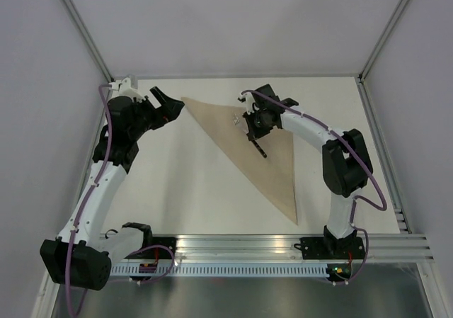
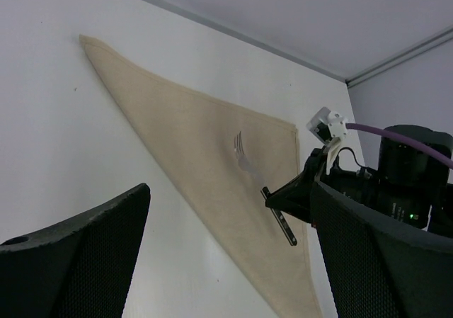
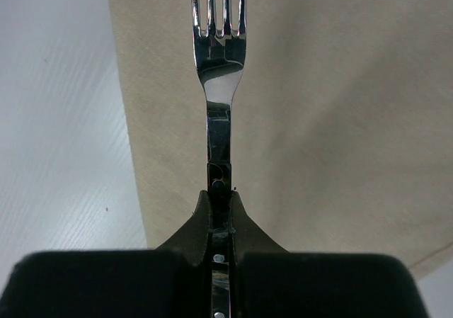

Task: Fold the napkin, place the utensils inside, and roll it up
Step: Place the fork on the napkin.

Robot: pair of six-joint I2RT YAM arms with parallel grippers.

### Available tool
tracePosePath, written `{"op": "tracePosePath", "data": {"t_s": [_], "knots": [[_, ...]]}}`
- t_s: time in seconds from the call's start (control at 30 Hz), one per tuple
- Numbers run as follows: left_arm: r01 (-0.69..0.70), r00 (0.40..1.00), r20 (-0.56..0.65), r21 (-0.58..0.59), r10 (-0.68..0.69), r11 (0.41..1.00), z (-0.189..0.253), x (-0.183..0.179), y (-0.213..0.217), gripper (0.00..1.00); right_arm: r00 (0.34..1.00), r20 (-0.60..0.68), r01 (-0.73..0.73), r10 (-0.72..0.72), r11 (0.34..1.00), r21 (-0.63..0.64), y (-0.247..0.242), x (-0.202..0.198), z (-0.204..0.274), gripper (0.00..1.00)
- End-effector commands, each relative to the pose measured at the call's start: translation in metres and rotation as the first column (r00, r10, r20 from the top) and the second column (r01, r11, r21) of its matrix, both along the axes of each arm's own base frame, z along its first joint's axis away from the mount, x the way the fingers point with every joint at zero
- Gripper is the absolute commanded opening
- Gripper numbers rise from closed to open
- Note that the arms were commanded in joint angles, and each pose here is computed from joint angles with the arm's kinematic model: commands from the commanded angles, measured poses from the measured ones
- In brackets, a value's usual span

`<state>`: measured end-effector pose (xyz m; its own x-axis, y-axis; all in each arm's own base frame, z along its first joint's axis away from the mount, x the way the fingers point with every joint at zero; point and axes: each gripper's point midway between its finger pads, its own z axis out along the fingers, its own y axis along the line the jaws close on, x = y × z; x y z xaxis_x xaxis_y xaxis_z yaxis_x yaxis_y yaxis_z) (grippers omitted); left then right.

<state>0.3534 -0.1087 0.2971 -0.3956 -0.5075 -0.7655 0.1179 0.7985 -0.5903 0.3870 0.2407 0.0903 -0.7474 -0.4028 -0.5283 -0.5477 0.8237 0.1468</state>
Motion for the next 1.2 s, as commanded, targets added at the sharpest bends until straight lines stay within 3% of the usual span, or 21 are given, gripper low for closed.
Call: {"op": "tracePosePath", "data": {"t_s": [0.0, 0.4, 1.17], "knots": [[-0.017, 0.999, 0.038, 0.030, 0.016, 0.999, 0.019, -0.006, 0.007, 0.98, 0.999, 0.029, 0.034, -0.034, 0.999, 0.024, 0.026, 0.006, 0.008, 0.00], [-0.025, 0.999, 0.025, 0.050, 0.024, 0.998, 0.012, -0.007, 0.010, 0.98, 0.998, 0.034, -0.059, 0.060, 0.998, -0.037, 0.071, -0.019, -0.030, 0.01], [-0.024, 1.000, 0.001, 0.074, 0.024, 0.997, -0.001, -0.007, 0.012, 0.98, 0.996, -0.035, -0.085, 0.082, 0.991, -0.107, 0.063, -0.029, -0.090, 0.01]]}}
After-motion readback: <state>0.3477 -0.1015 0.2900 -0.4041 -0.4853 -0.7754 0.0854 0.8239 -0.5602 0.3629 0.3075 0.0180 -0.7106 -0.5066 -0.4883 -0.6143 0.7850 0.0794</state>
